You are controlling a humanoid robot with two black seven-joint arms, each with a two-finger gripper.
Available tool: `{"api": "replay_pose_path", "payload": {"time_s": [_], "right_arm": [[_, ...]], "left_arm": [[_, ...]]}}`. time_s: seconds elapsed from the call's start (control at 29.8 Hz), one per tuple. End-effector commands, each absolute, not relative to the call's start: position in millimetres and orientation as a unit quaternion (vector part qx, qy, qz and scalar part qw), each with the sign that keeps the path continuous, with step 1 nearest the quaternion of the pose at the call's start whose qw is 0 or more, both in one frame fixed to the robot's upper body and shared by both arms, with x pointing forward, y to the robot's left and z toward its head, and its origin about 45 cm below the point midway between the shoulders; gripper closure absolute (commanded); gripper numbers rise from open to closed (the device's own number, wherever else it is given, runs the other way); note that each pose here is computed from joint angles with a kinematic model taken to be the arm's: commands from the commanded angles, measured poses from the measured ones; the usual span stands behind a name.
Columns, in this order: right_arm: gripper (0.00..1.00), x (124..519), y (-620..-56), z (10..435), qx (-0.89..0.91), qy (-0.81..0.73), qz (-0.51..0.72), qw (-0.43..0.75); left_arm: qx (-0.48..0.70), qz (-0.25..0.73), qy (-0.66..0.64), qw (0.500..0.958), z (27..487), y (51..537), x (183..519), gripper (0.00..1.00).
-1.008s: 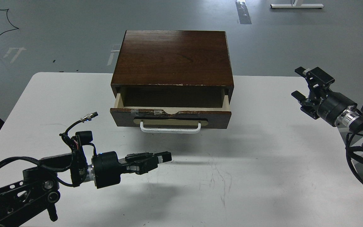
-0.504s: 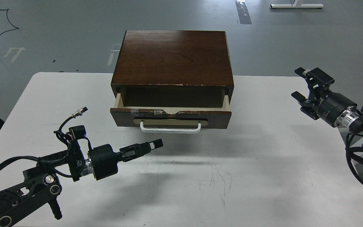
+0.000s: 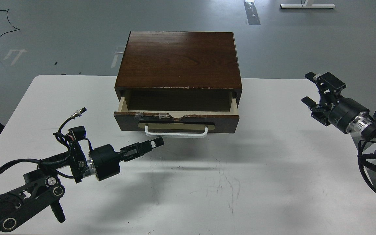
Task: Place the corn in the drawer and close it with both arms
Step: 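Position the left gripper tip against the drawer front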
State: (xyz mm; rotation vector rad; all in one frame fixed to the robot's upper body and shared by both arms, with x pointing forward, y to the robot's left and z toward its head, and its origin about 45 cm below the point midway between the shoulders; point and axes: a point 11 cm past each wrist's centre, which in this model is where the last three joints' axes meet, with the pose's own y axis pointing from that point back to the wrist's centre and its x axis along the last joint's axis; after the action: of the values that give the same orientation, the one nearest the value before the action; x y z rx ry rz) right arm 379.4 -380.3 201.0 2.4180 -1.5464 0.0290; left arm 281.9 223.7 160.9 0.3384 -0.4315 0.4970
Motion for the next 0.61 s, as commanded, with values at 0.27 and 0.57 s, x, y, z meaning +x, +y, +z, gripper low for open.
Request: {"api": "replay_pose_path", "payload": {"time_s": [0.27, 0.57], "right_arm": [[0.00, 378.0, -380.9, 199.0, 0.834, -0.534, 0.008, 0.136], [0.00, 377.8, -381.1, 198.8, 0.834, -0.534, 0.008, 0.136]], "left_arm": [[0.162, 0.241, -0.202, 0.935, 161.3, 223.2, 280.8, 1.00], [0.160, 0.242, -0.201, 0.936, 162.1, 223.0, 281.4, 1.00]]}}
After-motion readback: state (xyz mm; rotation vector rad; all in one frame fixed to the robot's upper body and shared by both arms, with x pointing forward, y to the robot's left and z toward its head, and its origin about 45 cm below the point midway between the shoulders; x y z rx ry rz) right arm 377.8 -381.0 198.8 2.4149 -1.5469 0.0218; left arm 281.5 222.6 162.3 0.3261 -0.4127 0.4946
